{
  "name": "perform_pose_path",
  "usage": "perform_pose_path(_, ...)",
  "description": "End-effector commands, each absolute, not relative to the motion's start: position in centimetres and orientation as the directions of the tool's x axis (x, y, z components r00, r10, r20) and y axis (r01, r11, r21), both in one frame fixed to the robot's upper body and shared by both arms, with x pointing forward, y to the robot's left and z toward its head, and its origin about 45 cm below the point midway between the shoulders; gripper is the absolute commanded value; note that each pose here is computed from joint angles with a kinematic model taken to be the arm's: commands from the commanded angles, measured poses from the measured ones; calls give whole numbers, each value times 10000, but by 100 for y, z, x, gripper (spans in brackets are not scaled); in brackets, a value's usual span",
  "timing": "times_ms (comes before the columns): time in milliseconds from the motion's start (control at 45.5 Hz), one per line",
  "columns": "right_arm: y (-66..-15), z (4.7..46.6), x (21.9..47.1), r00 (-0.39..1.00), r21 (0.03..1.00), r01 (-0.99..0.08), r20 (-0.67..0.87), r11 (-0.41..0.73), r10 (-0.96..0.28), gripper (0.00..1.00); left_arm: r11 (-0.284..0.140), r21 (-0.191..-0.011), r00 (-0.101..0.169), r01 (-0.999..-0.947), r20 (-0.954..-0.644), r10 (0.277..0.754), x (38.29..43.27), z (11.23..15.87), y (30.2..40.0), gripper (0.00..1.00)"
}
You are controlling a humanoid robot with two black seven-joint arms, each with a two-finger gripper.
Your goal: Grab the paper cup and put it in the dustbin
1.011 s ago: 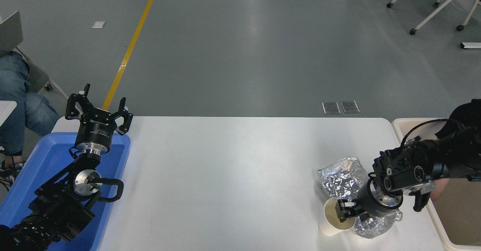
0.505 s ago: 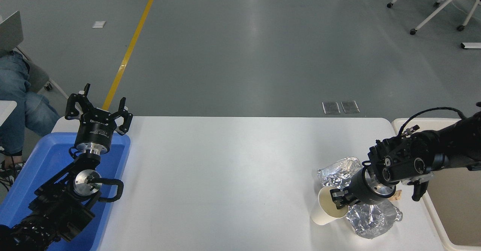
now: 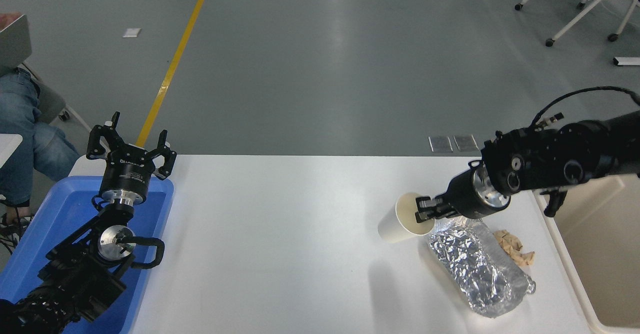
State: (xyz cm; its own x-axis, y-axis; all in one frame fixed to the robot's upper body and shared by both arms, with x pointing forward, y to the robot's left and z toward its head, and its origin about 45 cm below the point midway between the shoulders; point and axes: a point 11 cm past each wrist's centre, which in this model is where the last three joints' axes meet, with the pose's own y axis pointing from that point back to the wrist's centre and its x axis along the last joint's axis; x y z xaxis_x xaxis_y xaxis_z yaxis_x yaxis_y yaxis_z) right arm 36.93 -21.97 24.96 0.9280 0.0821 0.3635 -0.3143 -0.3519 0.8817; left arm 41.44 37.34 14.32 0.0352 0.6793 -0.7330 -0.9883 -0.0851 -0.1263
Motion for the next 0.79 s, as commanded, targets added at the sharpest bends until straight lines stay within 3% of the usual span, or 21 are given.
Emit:
perform_pose_path(0,-2114,3146,3970,8652,8006,-4496,5006,-3961,296,0,-859,-1255,339,-9884,-7327,6797,4142,1429,3738,99)
perform_pose_path(396,-2180,3947,4151,7857,7127,-5670,6185,-4129,-113,0,-850,-1263,353,-9883,-7331,6792,4144,1432,3734,99)
perform_pose_path(571,-2444,4170,4493,7066,6279,-6884,6936,-3631,-1401,0,-850,-1263,353,-9883,-7331,6792,4144,1432,3734,99)
perform_pose_path(769,-2986,4085,4877,6098,5550,-7923,7343,-2533,-2983,0,-850,-1263,353,-9883,-7331,6792,4144,1432,3734,99)
